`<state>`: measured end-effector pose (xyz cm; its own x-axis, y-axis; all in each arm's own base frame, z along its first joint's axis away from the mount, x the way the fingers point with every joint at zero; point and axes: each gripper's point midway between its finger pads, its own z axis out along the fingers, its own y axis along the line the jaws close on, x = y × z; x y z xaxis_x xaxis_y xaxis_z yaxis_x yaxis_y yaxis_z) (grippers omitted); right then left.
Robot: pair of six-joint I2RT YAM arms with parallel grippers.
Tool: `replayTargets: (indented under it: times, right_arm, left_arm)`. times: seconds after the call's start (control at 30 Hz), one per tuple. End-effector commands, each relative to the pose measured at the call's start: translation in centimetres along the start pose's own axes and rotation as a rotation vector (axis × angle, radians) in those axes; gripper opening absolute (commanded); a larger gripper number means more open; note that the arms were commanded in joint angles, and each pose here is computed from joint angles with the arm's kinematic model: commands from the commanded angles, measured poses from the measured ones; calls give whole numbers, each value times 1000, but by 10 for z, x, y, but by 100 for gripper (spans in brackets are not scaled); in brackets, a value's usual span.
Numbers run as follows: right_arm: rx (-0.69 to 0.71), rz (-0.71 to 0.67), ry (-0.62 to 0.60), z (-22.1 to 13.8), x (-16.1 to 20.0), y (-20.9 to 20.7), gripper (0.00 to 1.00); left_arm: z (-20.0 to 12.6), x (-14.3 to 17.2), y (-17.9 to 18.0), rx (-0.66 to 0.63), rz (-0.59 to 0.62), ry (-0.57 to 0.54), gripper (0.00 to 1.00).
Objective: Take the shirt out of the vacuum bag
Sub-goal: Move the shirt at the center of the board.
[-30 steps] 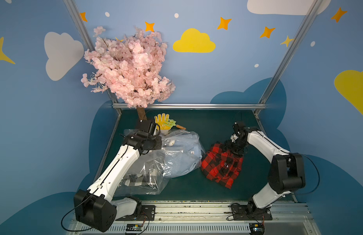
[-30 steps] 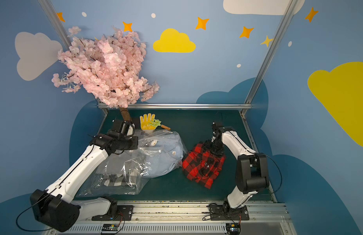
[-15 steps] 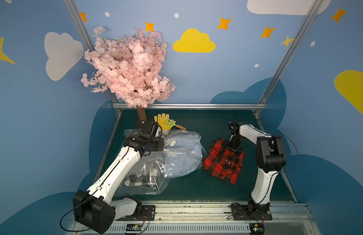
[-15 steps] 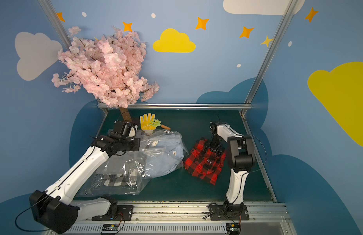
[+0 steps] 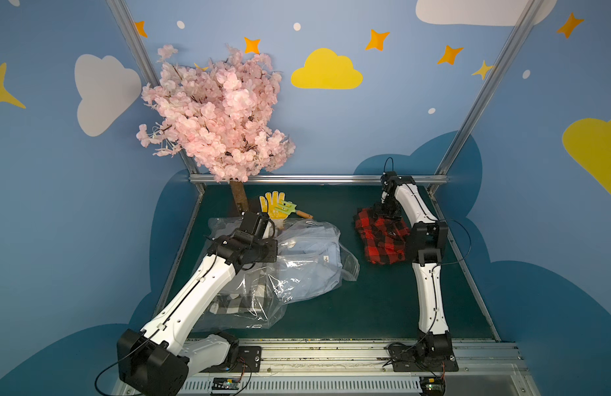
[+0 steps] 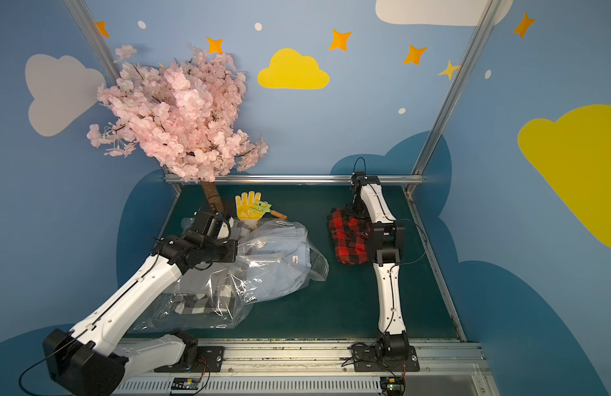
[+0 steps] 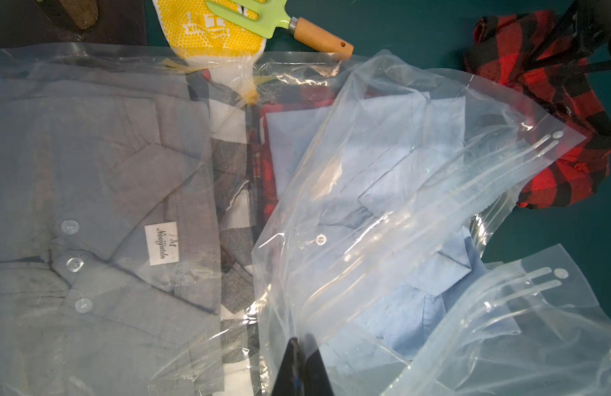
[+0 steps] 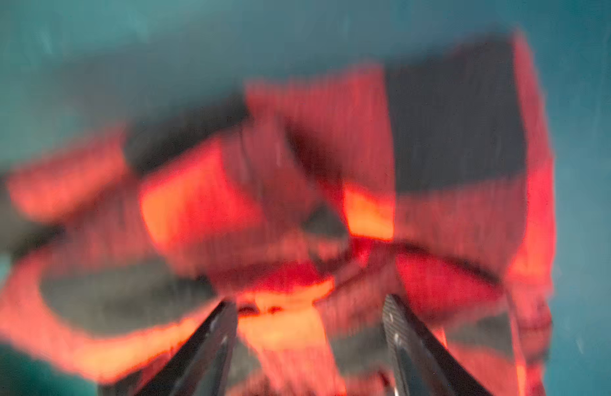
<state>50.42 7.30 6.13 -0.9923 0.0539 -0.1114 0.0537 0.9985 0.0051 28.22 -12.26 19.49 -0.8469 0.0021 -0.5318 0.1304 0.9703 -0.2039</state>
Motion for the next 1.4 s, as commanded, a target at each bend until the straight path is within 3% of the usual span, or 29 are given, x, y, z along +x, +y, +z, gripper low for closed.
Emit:
replayTargets:
  times: [0.0, 0.13, 0.23, 0.4, 0.67, 1.07, 1.17, 1.37]
  right_arm:
    - [-72, -98, -87, -79, 24, 20, 72]
    - [-168, -122, -91, -116, 78, 41, 73]
    - [-231, -148, -50, -105, 123, 65, 73]
    - [-50, -126, 26, -63, 160, 57, 71]
    - [103, -125, 103, -22, 184, 42, 70]
    - [130, -160, 112, -10, 157, 56, 66]
    - [190, -163, 178, 6, 169, 45, 60]
    - [245, -128, 226, 12, 203, 15, 36]
  left_arm:
    - [-9, 10, 1, 2, -12, 3, 8]
    - [-10, 14, -1, 9, -11, 4, 7]
    - [-11, 15, -4, 19, -9, -2, 7]
    - [-12, 17, -9, 35, -9, -10, 7]
    - [-20, 22, -5, 31, -22, -36, 8]
    - [-23, 23, -4, 30, -25, -52, 8]
    - [-21, 24, -4, 29, -28, -51, 8]
    - [-14, 21, -9, 50, -28, -41, 8]
